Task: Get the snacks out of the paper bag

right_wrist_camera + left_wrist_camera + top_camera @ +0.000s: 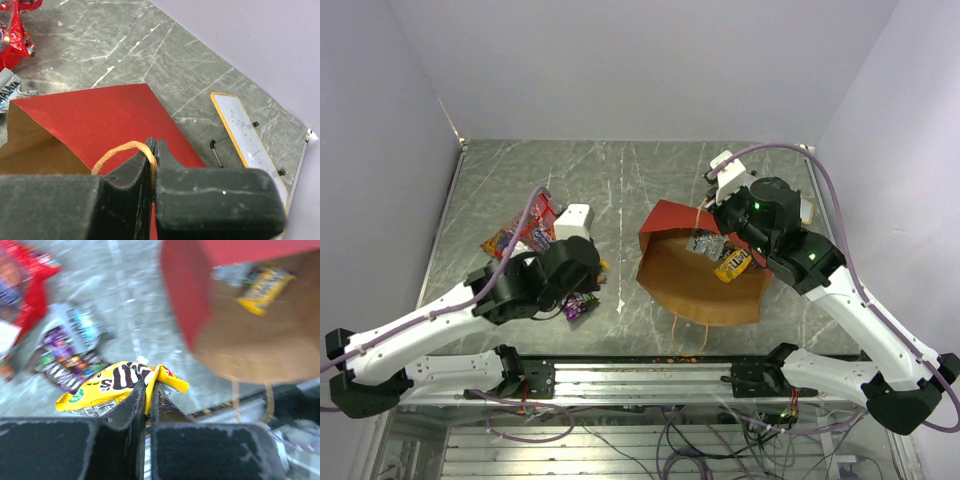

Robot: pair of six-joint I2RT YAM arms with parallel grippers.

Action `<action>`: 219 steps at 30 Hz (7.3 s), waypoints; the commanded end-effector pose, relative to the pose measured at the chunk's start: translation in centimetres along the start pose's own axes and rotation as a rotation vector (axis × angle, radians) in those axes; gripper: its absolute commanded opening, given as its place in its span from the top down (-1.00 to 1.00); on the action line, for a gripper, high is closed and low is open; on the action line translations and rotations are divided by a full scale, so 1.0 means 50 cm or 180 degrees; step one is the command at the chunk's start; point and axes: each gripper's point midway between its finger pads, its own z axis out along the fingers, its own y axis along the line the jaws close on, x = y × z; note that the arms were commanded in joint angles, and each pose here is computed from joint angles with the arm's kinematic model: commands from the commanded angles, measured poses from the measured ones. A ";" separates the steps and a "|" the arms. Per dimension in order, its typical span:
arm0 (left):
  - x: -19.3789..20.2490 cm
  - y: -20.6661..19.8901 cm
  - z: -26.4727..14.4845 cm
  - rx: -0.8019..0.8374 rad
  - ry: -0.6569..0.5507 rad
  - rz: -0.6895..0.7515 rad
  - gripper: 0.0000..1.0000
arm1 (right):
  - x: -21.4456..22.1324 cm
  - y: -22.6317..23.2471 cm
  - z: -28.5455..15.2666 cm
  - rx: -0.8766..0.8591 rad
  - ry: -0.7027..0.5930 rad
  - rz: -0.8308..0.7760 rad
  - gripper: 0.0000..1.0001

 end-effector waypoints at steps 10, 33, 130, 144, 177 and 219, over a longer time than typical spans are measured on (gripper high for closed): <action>0.130 0.263 0.065 -0.1824 0.0831 -0.1622 0.86 | -0.032 -0.005 -0.031 -0.0014 -0.0161 0.0177 1.00; 0.255 0.403 0.109 -0.3005 0.0771 -0.5091 0.71 | -0.028 0.016 -0.057 -0.0178 -0.0134 0.0469 1.00; 0.231 -0.416 0.434 0.1054 -0.0954 0.1382 -0.04 | -0.057 0.017 -0.055 -0.0239 -0.0056 0.0561 1.00; 0.248 -0.404 0.549 0.0784 -0.1024 0.0894 -0.26 | -0.035 0.016 -0.077 -0.0287 0.0037 0.0363 1.00; 0.249 -0.395 0.606 0.0614 -0.0552 0.1208 0.80 | -0.019 0.008 -0.100 -0.0269 0.0022 0.0126 1.00; 0.104 -0.334 0.144 0.1506 0.0501 0.1297 0.86 | 0.068 -0.032 -0.093 0.0380 0.0122 0.0490 1.00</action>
